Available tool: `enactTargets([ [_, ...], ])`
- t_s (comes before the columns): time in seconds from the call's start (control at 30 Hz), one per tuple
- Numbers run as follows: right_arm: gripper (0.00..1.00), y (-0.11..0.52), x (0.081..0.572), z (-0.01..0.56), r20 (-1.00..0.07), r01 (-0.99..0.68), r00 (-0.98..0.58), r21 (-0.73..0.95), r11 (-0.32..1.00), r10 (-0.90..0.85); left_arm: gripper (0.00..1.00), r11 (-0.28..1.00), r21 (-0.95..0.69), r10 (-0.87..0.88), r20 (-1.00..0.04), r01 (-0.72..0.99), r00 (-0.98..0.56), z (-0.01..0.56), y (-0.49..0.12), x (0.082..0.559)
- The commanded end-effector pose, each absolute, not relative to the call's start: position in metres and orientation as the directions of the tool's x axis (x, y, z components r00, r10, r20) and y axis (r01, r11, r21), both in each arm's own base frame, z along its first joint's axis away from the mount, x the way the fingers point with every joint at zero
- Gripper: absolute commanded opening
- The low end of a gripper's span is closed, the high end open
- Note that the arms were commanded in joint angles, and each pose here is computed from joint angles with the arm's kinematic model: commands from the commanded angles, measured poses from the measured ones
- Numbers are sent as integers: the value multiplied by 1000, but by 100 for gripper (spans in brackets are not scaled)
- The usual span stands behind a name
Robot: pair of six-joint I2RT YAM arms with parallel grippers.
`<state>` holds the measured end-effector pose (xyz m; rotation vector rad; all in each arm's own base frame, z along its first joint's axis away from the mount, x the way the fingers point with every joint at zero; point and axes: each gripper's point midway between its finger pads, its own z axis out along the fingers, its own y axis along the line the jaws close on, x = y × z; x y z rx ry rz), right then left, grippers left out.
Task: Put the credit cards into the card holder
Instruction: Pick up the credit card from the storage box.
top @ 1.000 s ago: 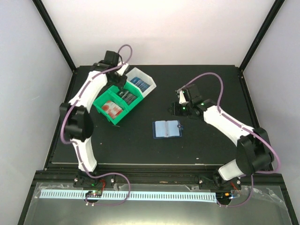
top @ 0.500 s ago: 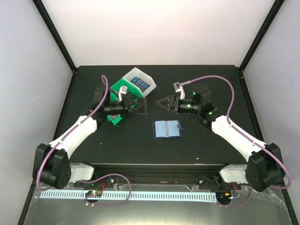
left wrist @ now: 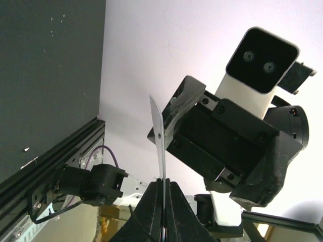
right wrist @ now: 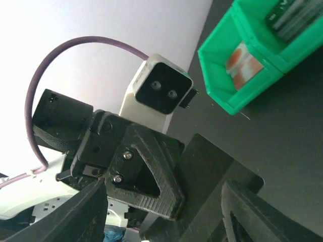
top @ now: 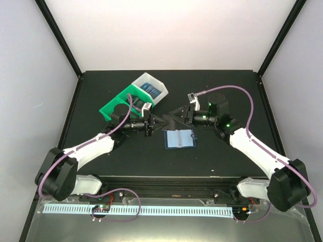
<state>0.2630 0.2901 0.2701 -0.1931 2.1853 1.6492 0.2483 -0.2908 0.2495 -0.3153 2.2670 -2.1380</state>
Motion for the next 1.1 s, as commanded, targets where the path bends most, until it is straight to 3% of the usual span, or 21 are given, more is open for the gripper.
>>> enactTargets([
  [0.0,60,281,251,231,-315,-252,-942,892,376,116,1,-31,-997,-157,76,-72,-985,272,-295,254],
  [0.13,56,278,245,217,-271,-207,-955,903,376,123,1,-32,-998,-169,64,-60,-983,272,-294,256],
  [0.27,63,271,244,213,-272,-191,-949,899,394,159,1,-17,-998,-178,56,-54,-982,265,-294,257],
  [0.4,63,274,245,212,-251,-175,-954,911,372,164,2,-18,-999,-173,45,-42,-984,265,-294,256],
  [0.63,43,286,243,236,-219,-183,-963,959,215,155,2,-17,-1000,-165,17,-14,-986,270,-294,253],
  [0.83,19,293,238,243,-168,-155,-978,982,109,123,2,-7,-1000,-157,-2,4,-988,270,-295,253],
  [0.93,4,295,239,249,-200,-191,-973,978,89,116,4,41,-999,-162,-14,7,-987,262,-294,254],
  [1.03,1,295,245,247,-262,-245,-957,960,138,122,15,160,-987,-178,-56,27,-982,242,-291,258],
  [1.07,1,292,249,242,-289,-264,-948,947,183,131,29,229,-973,-194,-61,15,-979,227,-287,260],
])
